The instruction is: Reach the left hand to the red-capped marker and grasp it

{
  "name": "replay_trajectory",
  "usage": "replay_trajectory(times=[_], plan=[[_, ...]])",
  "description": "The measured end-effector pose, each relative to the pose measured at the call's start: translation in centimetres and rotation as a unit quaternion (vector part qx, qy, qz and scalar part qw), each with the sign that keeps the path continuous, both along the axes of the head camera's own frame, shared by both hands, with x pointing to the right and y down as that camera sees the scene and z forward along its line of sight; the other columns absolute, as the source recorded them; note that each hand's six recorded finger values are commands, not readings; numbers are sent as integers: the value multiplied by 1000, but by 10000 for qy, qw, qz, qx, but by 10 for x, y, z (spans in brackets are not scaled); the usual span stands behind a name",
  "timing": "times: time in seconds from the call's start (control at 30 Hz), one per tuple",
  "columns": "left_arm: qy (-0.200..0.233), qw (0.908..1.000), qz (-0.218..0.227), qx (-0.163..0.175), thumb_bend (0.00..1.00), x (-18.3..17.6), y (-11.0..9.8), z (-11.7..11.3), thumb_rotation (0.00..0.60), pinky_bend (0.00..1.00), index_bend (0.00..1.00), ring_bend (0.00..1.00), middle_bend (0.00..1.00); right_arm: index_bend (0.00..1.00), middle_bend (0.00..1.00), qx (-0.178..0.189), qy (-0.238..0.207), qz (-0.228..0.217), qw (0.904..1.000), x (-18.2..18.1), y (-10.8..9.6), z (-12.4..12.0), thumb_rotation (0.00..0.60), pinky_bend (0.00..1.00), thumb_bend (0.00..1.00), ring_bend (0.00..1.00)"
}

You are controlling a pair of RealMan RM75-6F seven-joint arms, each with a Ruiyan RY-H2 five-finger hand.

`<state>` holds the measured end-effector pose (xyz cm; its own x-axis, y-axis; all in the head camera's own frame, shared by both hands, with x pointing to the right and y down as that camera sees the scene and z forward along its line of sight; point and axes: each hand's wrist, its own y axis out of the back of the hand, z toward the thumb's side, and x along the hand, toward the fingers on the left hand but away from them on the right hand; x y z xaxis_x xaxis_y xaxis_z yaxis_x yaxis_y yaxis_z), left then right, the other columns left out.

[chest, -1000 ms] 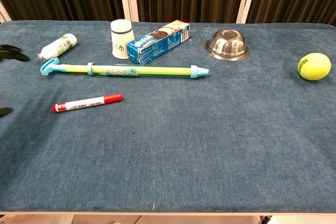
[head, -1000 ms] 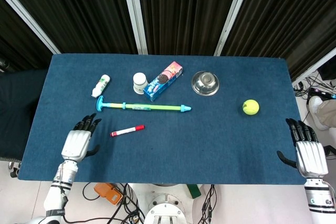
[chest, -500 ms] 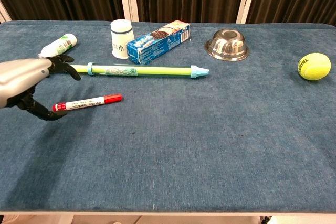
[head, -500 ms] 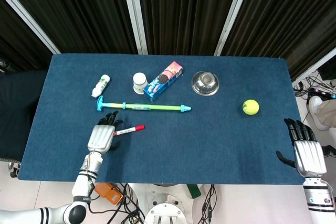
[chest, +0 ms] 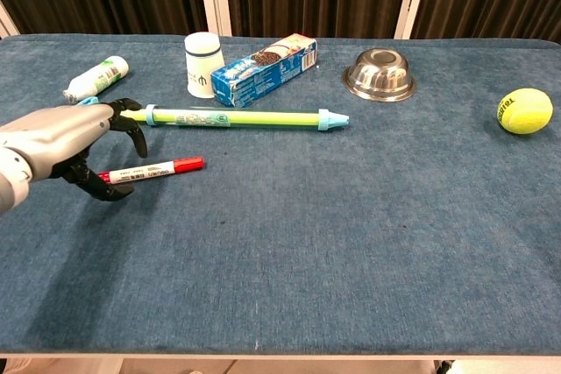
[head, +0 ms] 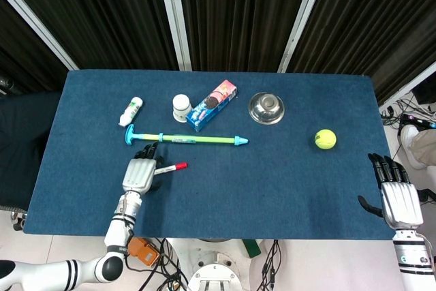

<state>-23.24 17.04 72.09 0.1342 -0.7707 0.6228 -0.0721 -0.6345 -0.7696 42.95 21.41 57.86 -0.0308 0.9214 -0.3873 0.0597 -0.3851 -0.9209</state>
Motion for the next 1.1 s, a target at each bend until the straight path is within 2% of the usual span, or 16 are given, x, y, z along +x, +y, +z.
replay_trajectory(times=[0.5,0.73,0.83,1.1], plan=[[-89,10000,-23,-23,301,-2,-6,12,600,169,444,0,0,72,149,-35,-2,-26,10000,-1,0,1,600,152,319,126],[-13,10000,-46,2,424,-1,-7,13,600,169,532,0,0,72,148,-35,-40,-30,10000,-2,0,1,600,146,319,127],[9,10000,-36,26,466,-2,-8,14,600,169,539,0,0,72,148,-48,-61,-35,10000,-2,0,1,600,143,319,126],[4,9998,-105,158,484,-13,-13,5,600,169,540,0,0,72,148,-39,-78,-54,9999,-2,1,1,600,142,319,126]])
